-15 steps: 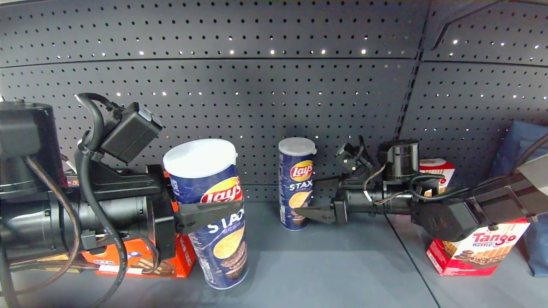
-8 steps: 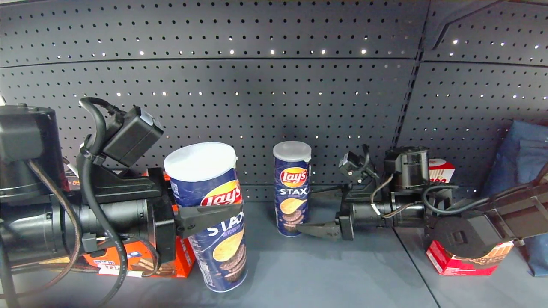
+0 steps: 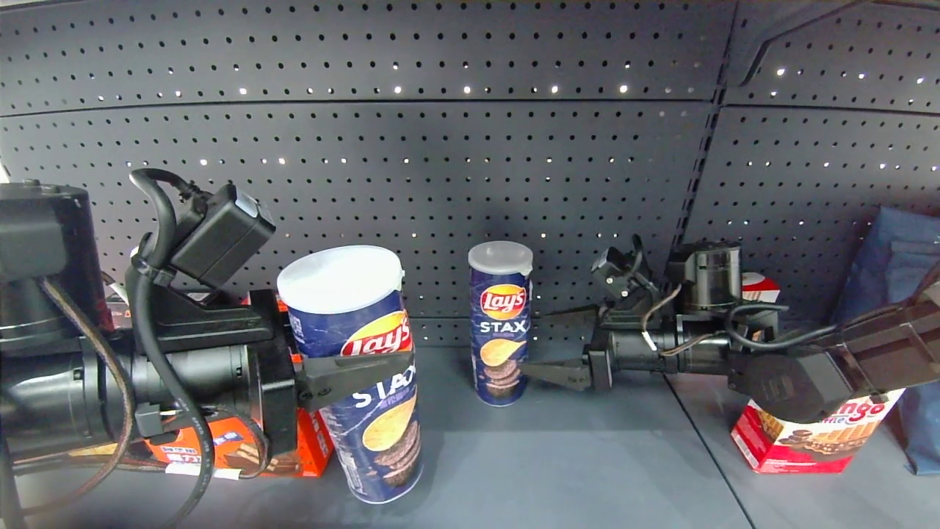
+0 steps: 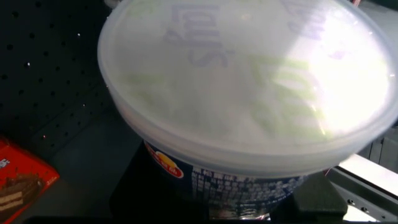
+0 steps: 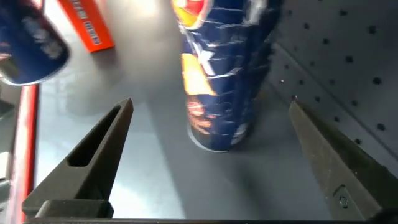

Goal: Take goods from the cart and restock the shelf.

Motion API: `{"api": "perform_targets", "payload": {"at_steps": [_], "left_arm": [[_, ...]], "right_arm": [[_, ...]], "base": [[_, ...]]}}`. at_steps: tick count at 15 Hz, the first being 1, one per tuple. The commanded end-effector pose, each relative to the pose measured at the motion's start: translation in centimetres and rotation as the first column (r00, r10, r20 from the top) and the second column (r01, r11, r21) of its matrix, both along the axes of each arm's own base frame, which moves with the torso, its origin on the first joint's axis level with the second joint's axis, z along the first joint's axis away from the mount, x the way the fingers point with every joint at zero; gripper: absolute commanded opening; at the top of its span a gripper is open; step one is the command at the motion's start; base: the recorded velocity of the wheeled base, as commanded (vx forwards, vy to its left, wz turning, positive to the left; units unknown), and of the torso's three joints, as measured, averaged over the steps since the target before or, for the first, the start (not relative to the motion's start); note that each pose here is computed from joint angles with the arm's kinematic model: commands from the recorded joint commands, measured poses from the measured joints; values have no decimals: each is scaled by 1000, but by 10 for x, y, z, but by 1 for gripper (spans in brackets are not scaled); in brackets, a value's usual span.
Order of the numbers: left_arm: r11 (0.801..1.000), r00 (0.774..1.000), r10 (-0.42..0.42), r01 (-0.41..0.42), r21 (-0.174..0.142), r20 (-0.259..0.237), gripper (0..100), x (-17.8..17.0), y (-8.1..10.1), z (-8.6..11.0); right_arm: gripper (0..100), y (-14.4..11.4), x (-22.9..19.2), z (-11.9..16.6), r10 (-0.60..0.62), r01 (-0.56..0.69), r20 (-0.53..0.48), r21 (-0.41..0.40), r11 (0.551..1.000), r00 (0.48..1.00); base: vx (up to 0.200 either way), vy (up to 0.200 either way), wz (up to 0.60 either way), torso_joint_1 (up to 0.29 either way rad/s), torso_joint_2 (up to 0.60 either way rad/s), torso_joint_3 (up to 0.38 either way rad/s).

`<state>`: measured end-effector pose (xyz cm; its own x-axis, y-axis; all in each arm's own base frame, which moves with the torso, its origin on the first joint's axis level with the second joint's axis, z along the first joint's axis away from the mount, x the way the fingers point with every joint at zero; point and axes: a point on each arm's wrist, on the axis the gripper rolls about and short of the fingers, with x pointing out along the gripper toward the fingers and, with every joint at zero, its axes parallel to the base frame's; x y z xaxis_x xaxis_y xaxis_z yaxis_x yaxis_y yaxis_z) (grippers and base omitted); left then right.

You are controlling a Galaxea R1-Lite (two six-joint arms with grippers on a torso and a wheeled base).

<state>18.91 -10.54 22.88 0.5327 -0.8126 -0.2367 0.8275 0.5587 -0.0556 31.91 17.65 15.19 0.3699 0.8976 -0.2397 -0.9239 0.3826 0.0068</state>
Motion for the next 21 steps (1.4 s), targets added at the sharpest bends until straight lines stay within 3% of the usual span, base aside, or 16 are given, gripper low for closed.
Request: {"api": "perform_targets", "payload": {"at_steps": [1,15,21], "left_arm": [[1000,1000,-1,1,0,2,0,0,0,0],[1000,1000,0,0,7,-16,0,-2,1,-5],[1000,1000,2,-2,11,-27,0,-11,6,-11]], "right_arm": [[100,10,15,-11,8,-8,-10,-5,1000,1000],[100,37,29,-37,56,-57,-41,-18,998,998],[100,57,45,-43,72,-72,-8,-3,997,997]], "base": [[0,0,0,0,0,0],[0,0,0,0,0,0],[0,0,0,0,0,0]]}}
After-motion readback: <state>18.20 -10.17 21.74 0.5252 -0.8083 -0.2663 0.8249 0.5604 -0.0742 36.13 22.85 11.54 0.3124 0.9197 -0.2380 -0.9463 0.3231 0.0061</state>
